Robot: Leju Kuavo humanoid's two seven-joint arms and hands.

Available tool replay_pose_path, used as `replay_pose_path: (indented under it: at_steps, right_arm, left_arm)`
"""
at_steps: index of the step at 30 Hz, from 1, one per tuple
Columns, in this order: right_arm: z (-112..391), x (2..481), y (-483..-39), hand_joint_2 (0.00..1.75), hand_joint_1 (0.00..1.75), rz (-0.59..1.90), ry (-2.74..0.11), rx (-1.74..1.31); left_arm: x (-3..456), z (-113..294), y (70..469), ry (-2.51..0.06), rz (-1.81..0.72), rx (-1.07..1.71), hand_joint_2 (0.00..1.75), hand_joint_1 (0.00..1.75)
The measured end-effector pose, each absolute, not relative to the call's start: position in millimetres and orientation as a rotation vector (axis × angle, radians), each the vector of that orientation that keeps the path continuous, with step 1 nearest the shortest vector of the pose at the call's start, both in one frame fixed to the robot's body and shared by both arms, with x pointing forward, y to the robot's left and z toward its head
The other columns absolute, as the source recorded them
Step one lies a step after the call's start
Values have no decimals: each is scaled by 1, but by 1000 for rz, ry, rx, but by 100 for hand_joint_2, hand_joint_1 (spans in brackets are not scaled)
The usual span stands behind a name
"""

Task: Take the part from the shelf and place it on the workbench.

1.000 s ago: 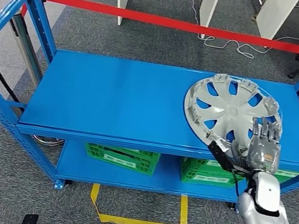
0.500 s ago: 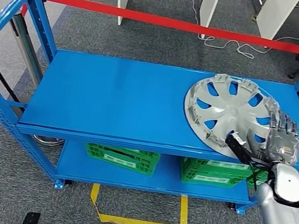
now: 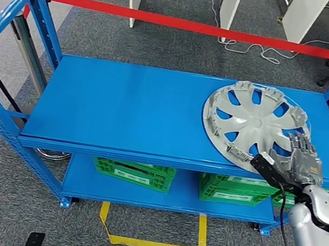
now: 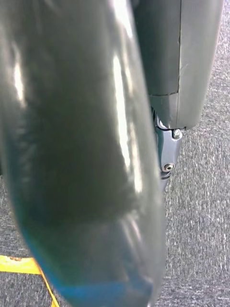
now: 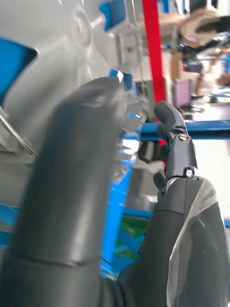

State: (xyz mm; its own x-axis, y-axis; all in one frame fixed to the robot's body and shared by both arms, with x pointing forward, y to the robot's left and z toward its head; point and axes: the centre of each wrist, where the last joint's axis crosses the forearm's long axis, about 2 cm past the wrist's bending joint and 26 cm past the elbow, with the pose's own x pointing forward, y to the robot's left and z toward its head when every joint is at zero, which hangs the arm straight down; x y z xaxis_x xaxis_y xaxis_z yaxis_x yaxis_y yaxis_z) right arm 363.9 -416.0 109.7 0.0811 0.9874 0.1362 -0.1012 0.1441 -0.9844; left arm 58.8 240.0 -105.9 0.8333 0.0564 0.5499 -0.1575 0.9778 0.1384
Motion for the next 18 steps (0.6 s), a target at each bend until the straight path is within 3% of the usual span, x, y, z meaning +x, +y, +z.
replay_pose_path:
  at_steps: [18]
  right_arm:
    - [109, 376, -410, 175, 0, 1226, -1181, -860]
  left_arm:
    - [68, -105, 245, -593, 95, 180, 0, 0]
